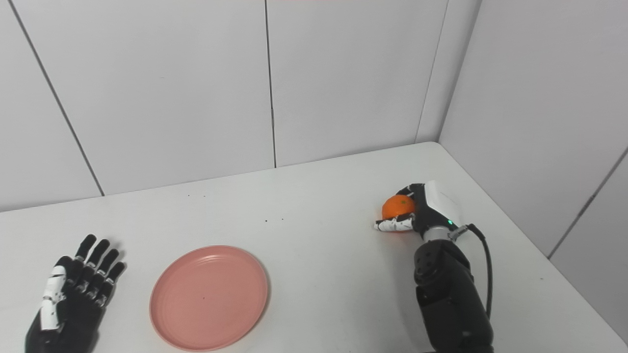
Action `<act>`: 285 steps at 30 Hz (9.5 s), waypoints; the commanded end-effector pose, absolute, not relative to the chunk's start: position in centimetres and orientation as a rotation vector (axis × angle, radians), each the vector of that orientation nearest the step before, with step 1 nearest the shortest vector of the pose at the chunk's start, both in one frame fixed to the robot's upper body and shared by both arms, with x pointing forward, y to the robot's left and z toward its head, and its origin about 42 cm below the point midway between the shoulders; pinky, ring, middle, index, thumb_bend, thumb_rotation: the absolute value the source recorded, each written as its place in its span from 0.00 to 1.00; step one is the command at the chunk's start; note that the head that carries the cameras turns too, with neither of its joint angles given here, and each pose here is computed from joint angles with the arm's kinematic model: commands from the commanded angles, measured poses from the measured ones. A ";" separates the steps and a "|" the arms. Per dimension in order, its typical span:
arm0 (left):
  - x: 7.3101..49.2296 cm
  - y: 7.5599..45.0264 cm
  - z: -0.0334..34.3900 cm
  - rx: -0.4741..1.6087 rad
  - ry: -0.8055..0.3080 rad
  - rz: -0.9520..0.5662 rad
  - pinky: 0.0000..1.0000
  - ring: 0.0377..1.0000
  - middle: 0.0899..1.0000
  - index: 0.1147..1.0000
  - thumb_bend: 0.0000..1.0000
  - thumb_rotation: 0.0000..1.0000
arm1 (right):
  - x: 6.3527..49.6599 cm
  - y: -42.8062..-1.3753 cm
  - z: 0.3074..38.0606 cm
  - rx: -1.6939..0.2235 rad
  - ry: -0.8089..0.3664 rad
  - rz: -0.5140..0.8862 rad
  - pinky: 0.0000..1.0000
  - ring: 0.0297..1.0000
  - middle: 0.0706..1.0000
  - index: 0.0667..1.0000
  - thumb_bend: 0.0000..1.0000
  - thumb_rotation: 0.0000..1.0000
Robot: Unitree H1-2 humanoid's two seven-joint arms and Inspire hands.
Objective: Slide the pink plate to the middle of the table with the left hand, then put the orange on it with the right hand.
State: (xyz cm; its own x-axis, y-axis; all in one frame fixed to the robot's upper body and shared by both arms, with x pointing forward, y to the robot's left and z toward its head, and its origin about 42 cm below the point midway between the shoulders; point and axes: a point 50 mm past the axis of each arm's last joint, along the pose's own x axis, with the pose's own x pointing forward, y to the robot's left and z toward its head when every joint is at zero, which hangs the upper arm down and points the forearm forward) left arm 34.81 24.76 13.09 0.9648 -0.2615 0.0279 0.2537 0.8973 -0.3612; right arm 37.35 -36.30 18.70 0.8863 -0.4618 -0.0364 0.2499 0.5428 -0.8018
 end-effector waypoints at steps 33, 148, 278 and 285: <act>33.5 24.0 11.5 -0.388 0.128 -0.242 1.00 1.00 1.00 1.00 0.27 1.00 | 35.2 -30.3 28.8 -0.865 -0.207 -0.479 0.37 0.43 0.45 0.45 0.52 0.14; 32.4 13.8 11.6 -0.241 0.086 -0.164 0.93 0.92 0.92 0.92 0.39 1.00 | 34.1 -8.8 18.6 -0.989 -0.348 0.362 0.28 0.38 0.51 0.67 0.86 0.29; 29.9 16.5 15.6 0.137 -0.225 -0.142 1.00 1.00 1.00 1.00 0.39 1.00 | 30.2 -16.7 17.0 0.058 -0.148 0.057 1.00 0.99 1.00 1.00 0.28 1.00; 30.0 16.1 15.3 0.123 -0.193 -0.185 1.00 1.00 1.00 1.00 0.44 1.00 | 30.3 -16.9 17.0 0.065 -0.145 0.062 1.00 0.99 1.00 1.00 0.27 1.00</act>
